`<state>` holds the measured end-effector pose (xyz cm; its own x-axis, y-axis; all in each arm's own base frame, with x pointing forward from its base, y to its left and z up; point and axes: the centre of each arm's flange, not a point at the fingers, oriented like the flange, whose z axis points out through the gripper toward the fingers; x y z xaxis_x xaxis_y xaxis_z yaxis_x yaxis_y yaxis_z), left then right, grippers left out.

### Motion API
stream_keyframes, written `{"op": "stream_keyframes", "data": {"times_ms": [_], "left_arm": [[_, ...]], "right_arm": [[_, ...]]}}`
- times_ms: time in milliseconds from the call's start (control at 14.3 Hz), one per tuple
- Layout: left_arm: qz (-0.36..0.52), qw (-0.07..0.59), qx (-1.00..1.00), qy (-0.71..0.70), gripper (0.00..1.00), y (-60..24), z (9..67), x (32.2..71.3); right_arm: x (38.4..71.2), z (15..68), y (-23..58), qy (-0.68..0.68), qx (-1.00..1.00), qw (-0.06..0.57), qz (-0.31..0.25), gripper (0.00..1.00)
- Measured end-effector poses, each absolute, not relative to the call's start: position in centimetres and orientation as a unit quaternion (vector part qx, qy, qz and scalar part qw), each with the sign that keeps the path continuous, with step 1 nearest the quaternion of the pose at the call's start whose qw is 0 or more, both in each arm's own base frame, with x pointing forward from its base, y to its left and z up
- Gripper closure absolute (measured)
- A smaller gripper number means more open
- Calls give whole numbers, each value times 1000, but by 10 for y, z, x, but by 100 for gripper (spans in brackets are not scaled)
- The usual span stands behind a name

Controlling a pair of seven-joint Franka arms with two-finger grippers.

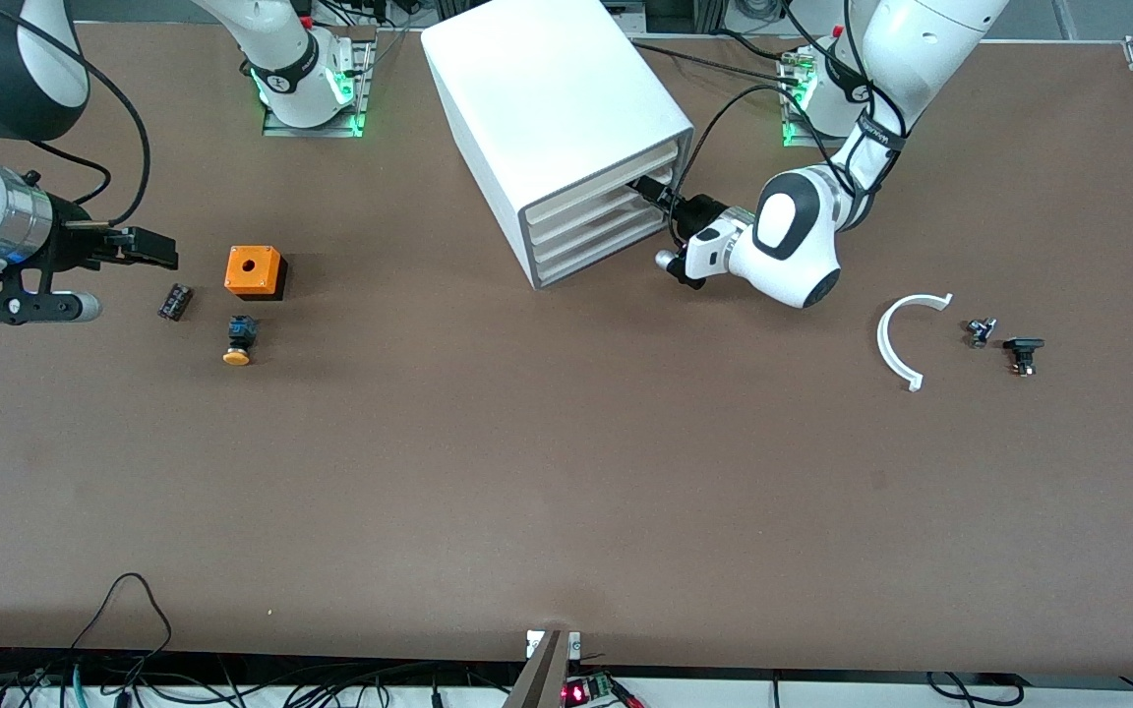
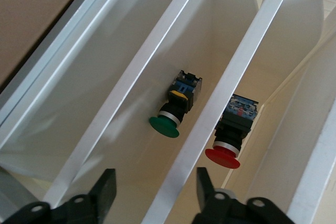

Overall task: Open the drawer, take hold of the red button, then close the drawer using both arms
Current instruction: 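Reach the left gripper to the cabinet's second drawer handle and grasp it, then pull the drawer open with the left gripper while the right gripper approaches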

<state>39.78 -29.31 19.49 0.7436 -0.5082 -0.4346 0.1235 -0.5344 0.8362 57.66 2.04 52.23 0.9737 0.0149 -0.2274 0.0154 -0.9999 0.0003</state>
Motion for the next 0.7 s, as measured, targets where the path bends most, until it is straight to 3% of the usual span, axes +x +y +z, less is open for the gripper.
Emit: {"op": "stream_keyframes", "data": {"times_ms": [210,279,489,699], "left_arm": [[-331,474,808,-112,72,-289,198,404],[-320,480,810,-104,78,-282,202,413],[-265,491,826,-79,85,-235,211,458],[-201,491,846,-51,85,-184,222,499]], "right_arm": [[577,522,30,14,993,-7,-115,0],[577,522,36,20,993,-7,-113,0],[584,518,64,43,994,-5,-104,0],[603,501,108,76,995,0,-72,0]]}}
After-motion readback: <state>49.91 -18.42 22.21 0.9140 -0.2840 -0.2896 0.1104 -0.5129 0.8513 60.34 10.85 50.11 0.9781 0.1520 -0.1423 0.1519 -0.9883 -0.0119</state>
